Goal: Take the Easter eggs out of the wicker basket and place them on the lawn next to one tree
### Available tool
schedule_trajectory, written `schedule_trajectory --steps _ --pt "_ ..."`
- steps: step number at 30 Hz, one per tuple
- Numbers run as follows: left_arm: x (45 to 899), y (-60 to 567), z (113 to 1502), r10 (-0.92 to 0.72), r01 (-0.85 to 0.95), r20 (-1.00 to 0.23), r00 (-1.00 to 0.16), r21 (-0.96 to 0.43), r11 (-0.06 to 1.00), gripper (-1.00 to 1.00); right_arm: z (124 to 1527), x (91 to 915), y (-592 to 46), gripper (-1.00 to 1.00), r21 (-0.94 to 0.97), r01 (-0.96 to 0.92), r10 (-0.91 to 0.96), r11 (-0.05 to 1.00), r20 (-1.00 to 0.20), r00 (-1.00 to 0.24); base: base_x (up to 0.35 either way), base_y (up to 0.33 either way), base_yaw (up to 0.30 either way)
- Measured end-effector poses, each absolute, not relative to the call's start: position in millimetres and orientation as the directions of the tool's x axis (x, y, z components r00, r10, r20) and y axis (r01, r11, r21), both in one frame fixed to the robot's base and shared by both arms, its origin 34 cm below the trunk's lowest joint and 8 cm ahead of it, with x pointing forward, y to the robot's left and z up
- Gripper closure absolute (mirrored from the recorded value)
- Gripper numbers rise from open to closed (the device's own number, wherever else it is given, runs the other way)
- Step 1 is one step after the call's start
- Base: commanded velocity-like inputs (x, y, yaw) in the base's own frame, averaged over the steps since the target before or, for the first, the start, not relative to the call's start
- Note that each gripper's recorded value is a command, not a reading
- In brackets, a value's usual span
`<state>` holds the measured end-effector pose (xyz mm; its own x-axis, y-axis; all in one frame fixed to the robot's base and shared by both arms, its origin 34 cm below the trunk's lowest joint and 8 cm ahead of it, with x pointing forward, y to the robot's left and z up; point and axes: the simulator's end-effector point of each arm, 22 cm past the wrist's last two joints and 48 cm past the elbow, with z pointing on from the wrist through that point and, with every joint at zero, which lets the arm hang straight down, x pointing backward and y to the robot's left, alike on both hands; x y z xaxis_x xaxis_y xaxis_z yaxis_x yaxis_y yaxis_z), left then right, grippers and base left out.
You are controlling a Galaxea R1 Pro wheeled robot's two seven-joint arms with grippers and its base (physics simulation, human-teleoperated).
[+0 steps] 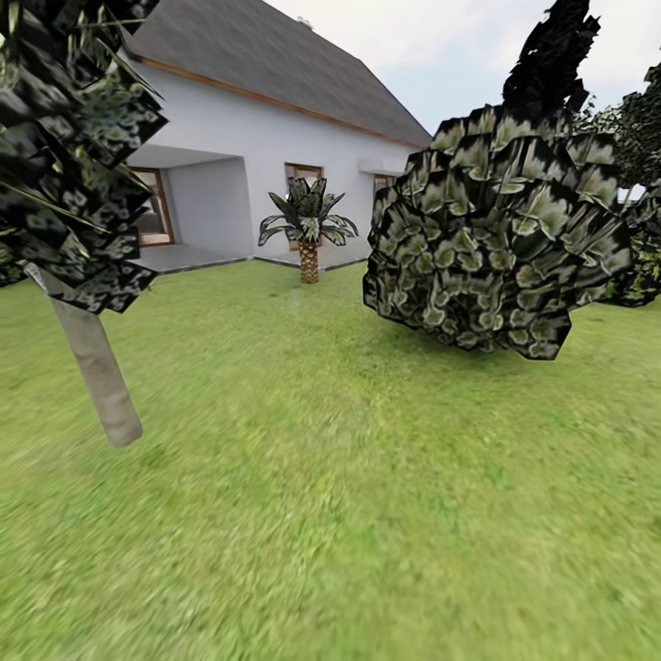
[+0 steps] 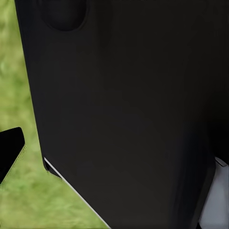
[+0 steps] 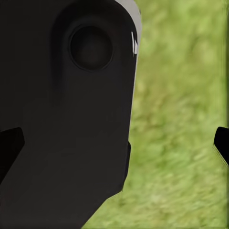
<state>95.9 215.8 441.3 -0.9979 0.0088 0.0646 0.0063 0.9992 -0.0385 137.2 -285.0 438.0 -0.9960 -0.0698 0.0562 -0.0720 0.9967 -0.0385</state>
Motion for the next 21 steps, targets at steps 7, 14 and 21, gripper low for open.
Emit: schedule_trajectory --steps 7,14,21 --pt "95.8 215.8 441.3 0.009 0.006 0.065 -0.998 -0.039 0.999 -1.0 438.0 137.3 -284.8 -1.0 -0.038 -0.073 -0.071 0.997 0.056 -0.996 0.333 0.0 0.0" --pt "96.0 215.7 441.3 0.009 0.006 0.064 -0.998 -0.039 0.999 -1.0 438.0 137.3 -284.6 -1.0 -0.038 -0.073 -0.071 0.997 0.056 -0.996 0.333 0.0 0.0" --pt "95.8 215.1 441.3 0.009 0.006 0.065 -0.998 -0.039 0.999 -1.0 438.0 137.3 -284.8 -1.0 -0.038 -0.071 -0.069 0.997 0.056 -0.996 0.333 0.0 0.001"
